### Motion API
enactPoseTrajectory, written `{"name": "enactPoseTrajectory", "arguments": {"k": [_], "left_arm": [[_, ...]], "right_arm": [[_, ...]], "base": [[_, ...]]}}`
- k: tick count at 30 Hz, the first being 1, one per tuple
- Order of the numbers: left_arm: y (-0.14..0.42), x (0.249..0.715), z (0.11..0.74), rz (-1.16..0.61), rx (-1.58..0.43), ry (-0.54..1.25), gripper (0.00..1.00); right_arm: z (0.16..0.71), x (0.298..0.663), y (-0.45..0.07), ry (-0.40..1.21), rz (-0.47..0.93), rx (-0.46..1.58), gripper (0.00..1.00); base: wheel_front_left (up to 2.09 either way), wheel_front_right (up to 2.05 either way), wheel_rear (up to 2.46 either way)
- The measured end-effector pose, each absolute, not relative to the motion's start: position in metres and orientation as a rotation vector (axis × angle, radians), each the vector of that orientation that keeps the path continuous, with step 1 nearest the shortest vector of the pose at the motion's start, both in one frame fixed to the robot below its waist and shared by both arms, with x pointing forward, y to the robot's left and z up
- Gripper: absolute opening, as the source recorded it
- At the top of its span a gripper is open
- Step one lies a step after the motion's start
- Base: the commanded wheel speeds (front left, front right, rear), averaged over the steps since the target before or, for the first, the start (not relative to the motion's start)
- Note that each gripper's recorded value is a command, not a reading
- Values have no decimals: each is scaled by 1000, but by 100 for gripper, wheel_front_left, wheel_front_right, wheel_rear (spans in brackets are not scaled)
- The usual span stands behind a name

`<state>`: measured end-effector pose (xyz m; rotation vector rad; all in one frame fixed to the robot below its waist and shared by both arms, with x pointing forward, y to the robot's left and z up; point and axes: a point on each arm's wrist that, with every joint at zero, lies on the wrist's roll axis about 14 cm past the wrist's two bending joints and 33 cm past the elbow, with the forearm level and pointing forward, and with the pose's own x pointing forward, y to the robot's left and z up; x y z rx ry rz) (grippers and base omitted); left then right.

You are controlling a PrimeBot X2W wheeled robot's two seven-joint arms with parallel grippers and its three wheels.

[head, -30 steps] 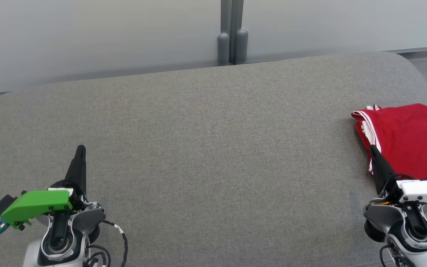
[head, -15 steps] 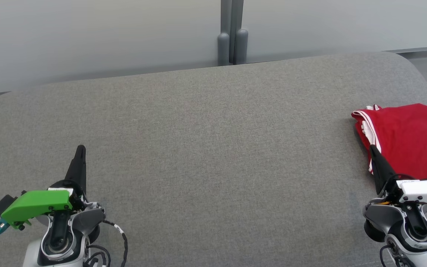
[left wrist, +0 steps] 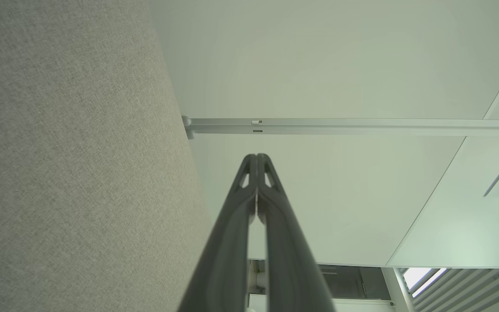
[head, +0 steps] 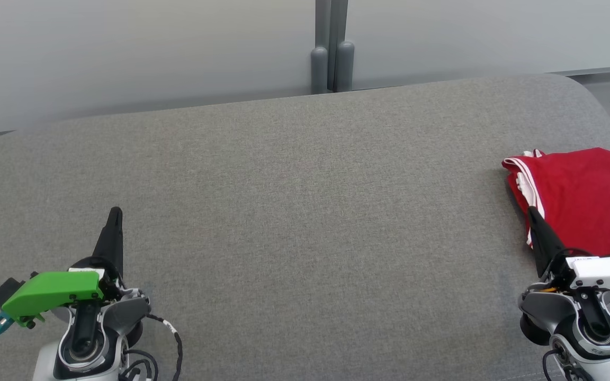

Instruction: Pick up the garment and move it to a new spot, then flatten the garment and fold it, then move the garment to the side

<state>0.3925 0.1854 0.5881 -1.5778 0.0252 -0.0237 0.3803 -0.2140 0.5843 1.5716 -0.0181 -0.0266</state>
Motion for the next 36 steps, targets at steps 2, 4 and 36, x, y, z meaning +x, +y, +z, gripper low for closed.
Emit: {"name": "enactPoseTrajectory", "arguments": {"k": [2, 4, 36], "left_arm": [[185, 393, 588, -24, -1578, 25, 0], [185, 393, 588, -24, -1578, 25, 0], [185, 393, 588, -24, -1578, 25, 0]], "right_arm": [[584, 380, -214, -18, -26, 1571, 0], [584, 380, -214, -17, -26, 1571, 0], [585, 380, -214, -20, -28, 1573, 0]], "base": [[0, 0, 0], [0, 0, 0], [0, 0, 0]]}}
